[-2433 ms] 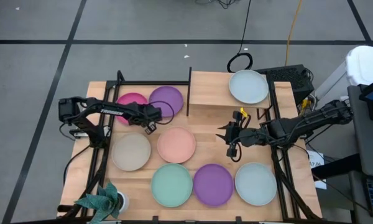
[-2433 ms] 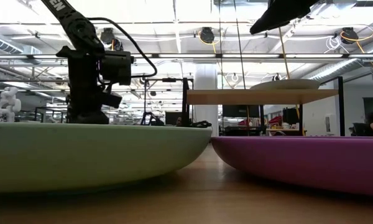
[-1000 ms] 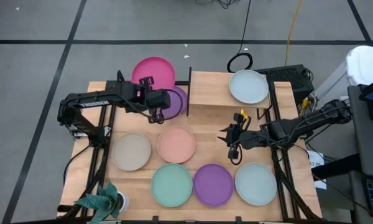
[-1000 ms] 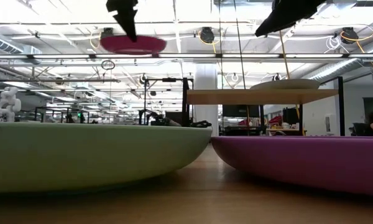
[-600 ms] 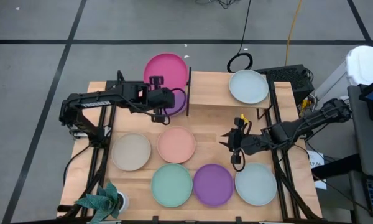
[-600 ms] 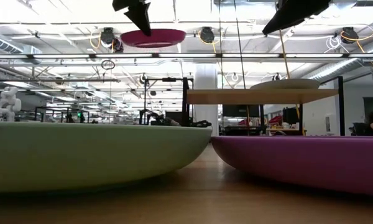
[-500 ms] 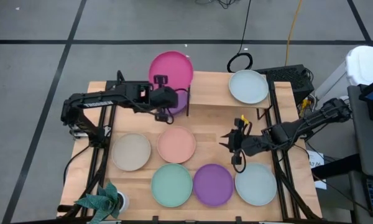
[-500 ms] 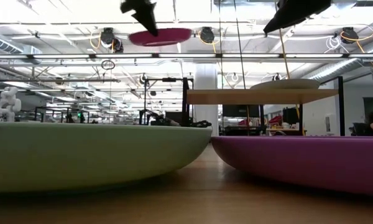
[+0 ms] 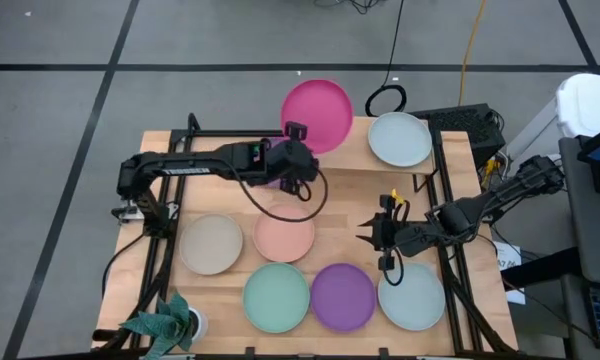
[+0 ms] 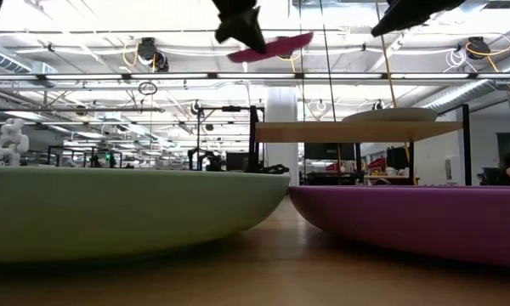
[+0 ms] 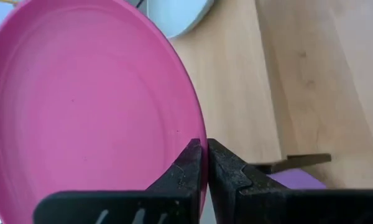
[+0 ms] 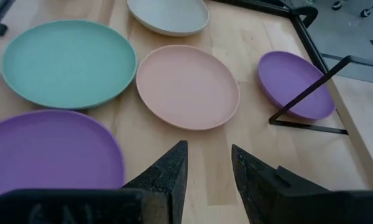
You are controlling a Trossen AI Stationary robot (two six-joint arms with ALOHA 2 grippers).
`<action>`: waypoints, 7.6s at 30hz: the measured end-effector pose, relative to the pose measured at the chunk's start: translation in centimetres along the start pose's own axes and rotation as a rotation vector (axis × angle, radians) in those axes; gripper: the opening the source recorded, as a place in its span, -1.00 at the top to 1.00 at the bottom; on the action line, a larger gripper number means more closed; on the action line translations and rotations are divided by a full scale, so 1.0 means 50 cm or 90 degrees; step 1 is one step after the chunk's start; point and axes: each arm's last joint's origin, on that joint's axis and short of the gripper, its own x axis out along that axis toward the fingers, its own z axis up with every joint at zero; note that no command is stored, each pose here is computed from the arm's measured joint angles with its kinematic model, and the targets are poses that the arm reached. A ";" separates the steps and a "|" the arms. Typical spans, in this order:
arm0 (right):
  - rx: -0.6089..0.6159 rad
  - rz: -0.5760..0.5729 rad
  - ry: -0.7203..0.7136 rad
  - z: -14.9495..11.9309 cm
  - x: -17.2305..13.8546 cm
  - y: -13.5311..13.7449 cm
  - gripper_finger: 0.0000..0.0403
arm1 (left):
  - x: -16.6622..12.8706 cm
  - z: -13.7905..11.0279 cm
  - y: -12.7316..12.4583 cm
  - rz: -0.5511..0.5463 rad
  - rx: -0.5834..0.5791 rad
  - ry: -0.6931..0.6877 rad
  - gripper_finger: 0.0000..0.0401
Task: Place and stack plates onto a shelf
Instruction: Put the pink plate on the shelf, then stack the light blue plate on top of the light blue plate on the shelf
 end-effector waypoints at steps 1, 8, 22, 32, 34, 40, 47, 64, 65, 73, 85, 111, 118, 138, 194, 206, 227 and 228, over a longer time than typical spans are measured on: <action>-0.003 0.002 0.002 -0.002 -0.003 0.001 0.46 | 0.008 0.005 0.002 0.011 -0.005 -0.012 0.92; 0.000 0.011 0.000 -0.004 -0.012 0.005 0.46 | 0.077 0.048 -0.011 0.074 -0.002 -0.084 0.92; 0.056 0.001 0.048 -0.021 -0.015 0.004 0.46 | 0.182 0.047 0.005 0.010 -0.092 -0.049 0.92; 0.049 0.014 0.050 -0.024 -0.021 0.014 0.46 | 0.214 0.036 -0.016 -0.024 -0.131 -0.021 0.92; 0.048 0.016 0.049 -0.025 -0.021 0.015 0.46 | 0.214 0.034 -0.019 -0.035 -0.146 -0.014 0.92; 0.052 0.015 0.049 -0.024 -0.021 0.015 0.46 | 0.215 0.031 -0.027 -0.093 -0.160 -0.031 0.92; 0.055 0.015 0.049 -0.025 -0.021 0.015 0.46 | 0.223 0.030 -0.036 -0.117 -0.157 -0.033 0.92; 0.064 0.016 0.050 -0.025 -0.021 0.015 0.46 | 0.235 0.008 -0.041 -0.173 -0.167 -0.009 0.92; 0.064 0.016 0.050 -0.025 -0.021 0.015 0.46 | 0.235 0.008 -0.041 -0.173 -0.168 -0.009 0.91; 0.064 0.016 0.050 -0.025 -0.021 0.015 0.46 | 0.235 0.009 -0.040 -0.168 -0.185 -0.009 0.74; 0.064 0.016 0.050 -0.025 -0.021 0.015 0.46 | 0.226 0.028 -0.048 -0.162 -0.209 -0.028 0.65; 0.241 0.166 0.216 -0.015 0.007 0.126 0.46 | -0.111 0.095 -0.167 -0.391 -0.168 0.030 0.65; 0.277 0.152 0.336 0.003 -0.012 0.219 0.46 | -0.161 0.128 -0.220 -0.411 -0.154 -0.015 0.65; 0.179 0.108 0.466 -0.079 -0.016 0.417 0.44 | -0.197 0.153 -0.351 -0.420 -0.223 -0.053 0.65; -0.024 -0.054 0.439 -0.125 -0.034 0.315 1.00 | -0.255 0.156 -0.425 -0.423 -0.241 -0.064 0.65; -0.091 -0.087 0.411 -0.064 -0.052 0.204 1.00 | -0.223 0.135 -0.471 -0.421 -0.231 -0.064 0.65; -0.098 -0.109 0.431 0.011 -0.058 -0.076 1.00 | -0.182 0.133 -0.455 -0.398 -0.203 -0.091 0.65; -0.105 -0.108 0.432 0.013 -0.056 -0.087 1.00 | -0.180 0.133 -0.453 -0.397 -0.200 -0.091 0.65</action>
